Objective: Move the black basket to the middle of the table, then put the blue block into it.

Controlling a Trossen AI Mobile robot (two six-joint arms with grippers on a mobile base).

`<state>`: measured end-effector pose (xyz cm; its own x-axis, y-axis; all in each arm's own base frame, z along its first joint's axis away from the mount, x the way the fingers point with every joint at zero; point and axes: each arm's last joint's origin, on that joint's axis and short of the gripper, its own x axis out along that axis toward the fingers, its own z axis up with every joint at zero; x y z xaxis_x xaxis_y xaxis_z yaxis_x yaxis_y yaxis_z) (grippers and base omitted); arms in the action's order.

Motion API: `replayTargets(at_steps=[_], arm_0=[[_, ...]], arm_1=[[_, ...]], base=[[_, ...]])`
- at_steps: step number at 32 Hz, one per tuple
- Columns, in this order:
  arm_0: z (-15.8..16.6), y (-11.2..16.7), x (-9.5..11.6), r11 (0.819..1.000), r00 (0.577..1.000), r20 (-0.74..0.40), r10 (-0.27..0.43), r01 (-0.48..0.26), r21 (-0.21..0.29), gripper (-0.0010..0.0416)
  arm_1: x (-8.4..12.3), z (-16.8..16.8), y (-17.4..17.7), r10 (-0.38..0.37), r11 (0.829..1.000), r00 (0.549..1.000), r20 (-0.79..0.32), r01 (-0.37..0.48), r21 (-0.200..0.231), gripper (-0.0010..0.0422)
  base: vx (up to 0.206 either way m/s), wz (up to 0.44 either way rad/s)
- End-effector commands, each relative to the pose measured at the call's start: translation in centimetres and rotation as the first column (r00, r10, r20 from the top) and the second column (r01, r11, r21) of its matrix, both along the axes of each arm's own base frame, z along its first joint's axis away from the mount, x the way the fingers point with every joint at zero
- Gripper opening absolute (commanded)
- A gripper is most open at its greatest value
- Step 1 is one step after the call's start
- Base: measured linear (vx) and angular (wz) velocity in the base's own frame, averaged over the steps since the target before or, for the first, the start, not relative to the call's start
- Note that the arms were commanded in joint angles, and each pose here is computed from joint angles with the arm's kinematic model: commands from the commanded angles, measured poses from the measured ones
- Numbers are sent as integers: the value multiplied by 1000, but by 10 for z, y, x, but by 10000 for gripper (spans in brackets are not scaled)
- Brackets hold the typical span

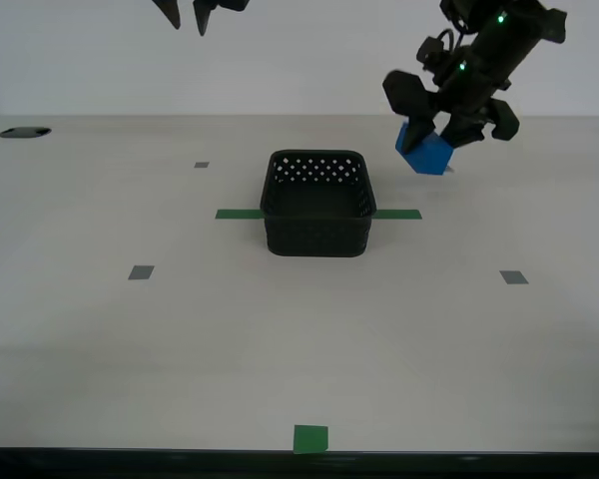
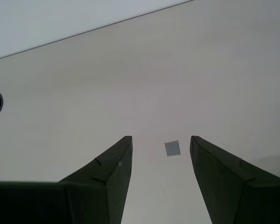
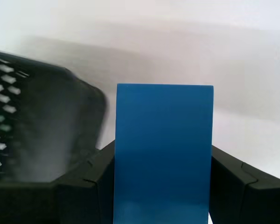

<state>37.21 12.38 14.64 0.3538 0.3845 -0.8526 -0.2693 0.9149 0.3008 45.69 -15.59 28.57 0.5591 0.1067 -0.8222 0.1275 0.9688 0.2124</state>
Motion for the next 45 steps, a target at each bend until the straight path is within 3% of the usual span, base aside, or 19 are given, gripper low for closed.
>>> replayTargets(at_steps=[1,2,3,5,8,9,10,15,17,20,24,30,31,32,33,35,42,45], arm_0=[[17,6,-5,996,999,24,49,-51,76,-1],[24,12,-8,988,996,29,86,-89,126,-1],[26,14,-10,984,994,30,103,-106,144,-1],[31,30,-17,958,982,24,186,-187,218,-1],[31,49,-26,943,970,23,243,-242,228,-1],[33,76,-39,918,947,47,319,-321,232,-1],[34,88,-44,905,935,69,348,-354,235,-1],[37,108,-52,881,911,141,389,-412,232,0],[38,109,-51,881,908,159,389,-417,223,0],[38,107,-49,914,921,178,347,-375,158,21],[38,108,-48,914,920,184,345,-374,156,77],[38,108,-48,914,919,195,343,-374,157,227],[38,108,-48,914,919,195,342,-374,157,282],[38,108,-48,914,919,195,342,-373,157,295],[38,108,-48,914,919,194,342,-373,157,349],[38,108,-48,914,919,195,342,-373,157,395],[39,108,-47,914,918,204,340,-374,158,387],[39,108,-46,926,923,212,322,-354,132,387]], arm_1=[[0,1,0,-3,1000,1000,1,3,2,165],[0,1,0,-3,1000,1000,2,3,1,165],[0,1,0,-3,1000,1000,3,3,1,165],[0,1,0,-3,1000,1000,5,3,1,165],[0,1,0,-3,1000,1000,6,3,0,165],[1,1,0,-3,1000,1000,10,3,-1,165],[1,1,0,-3,1000,1000,10,3,-1,165],[3,2,-1,-3,1000,999,33,3,-10,165],[3,2,-1,-2,1000,999,33,3,-9,165],[3,2,-1,-3,1000,999,35,3,-11,165],[3,3,-1,-2,1000,999,40,3,-12,165],[3,3,-1,-2,1000,999,41,3,-13,165],[3,3,-1,-3,1000,999,41,3,-12,165],[3,3,-1,-3,1000,999,41,3,-12,165],[3,3,-1,-3,1000,999,41,4,-12,165],[3,3,-1,-3,1000,999,41,4,-12,165],[3,3,-1,-3,1000,999,41,4,-12,165],[3,3,-1,-3,1000,999,41,4,-12,165]], base=[[0,0],[0,0],[0,0],[0,0],[0,0],[0,0],[0,0],[0,0],[0,0],[0,0],[0,0],[0,0],[0,0],[0,0],[0,0],[0,0],[0,0],[0,0]])
